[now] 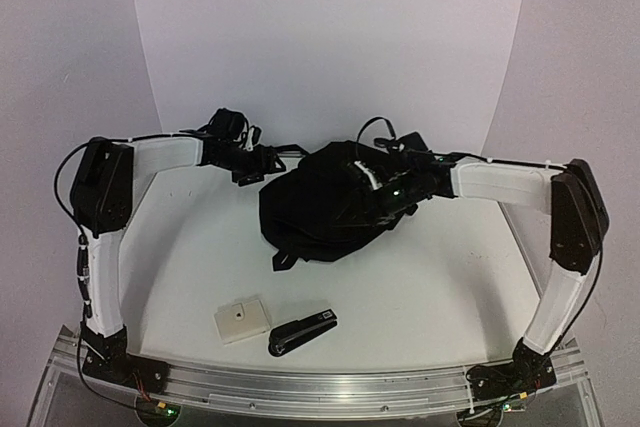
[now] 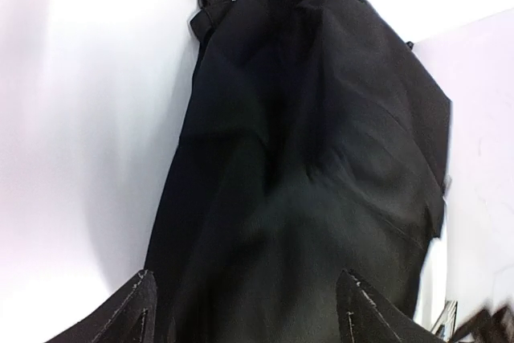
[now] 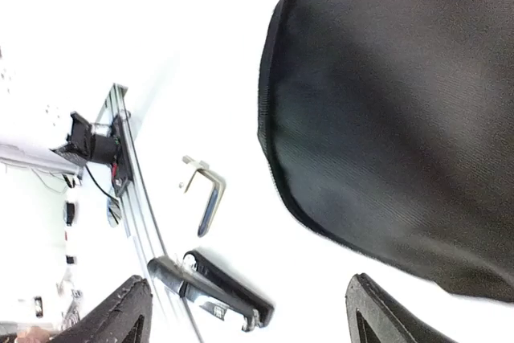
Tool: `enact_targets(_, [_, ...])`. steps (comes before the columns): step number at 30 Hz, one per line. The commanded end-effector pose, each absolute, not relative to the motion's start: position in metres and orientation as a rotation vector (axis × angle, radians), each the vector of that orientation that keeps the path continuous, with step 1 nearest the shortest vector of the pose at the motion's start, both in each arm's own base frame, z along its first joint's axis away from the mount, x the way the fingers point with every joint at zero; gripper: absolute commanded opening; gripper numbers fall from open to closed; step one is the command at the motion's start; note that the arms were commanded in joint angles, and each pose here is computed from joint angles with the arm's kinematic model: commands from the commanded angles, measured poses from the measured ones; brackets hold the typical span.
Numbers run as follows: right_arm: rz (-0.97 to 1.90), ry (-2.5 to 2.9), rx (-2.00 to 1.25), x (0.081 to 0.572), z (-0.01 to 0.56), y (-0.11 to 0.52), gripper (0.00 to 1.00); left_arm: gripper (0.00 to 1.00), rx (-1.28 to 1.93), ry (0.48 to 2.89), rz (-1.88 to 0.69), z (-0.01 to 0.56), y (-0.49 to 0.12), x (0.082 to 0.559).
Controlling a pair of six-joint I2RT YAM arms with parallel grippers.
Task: Pack the student bag
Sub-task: Adjust the student bag at the center of the board.
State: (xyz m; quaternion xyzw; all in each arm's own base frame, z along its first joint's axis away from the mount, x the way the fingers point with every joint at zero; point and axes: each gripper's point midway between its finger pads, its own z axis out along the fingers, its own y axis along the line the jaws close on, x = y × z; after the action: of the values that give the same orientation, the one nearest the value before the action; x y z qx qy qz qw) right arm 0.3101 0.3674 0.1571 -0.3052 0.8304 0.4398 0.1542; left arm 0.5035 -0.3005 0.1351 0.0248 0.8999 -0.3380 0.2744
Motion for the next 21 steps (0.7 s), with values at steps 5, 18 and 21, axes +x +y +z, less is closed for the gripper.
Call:
enact_targets(5, [1.072, 2.381, -0.492, 0.375, 0.176, 0.252, 0.8, 0.81, 0.257, 2.237, -0.804, 0.236, -0.298, 0.43])
enact_targets(18, [1.168, 2.595, -0.235, 0.425, 0.089, 0.241, 0.74, 0.64, 0.817, 2.389, -0.875, 0.154, -0.431, 0.278])
enact_targets(21, [1.258, 2.596, -0.222, 0.418, 0.083, 0.253, 0.74, 0.59, 0.84, 2.414, -0.881, 0.141, -0.444, 0.272])
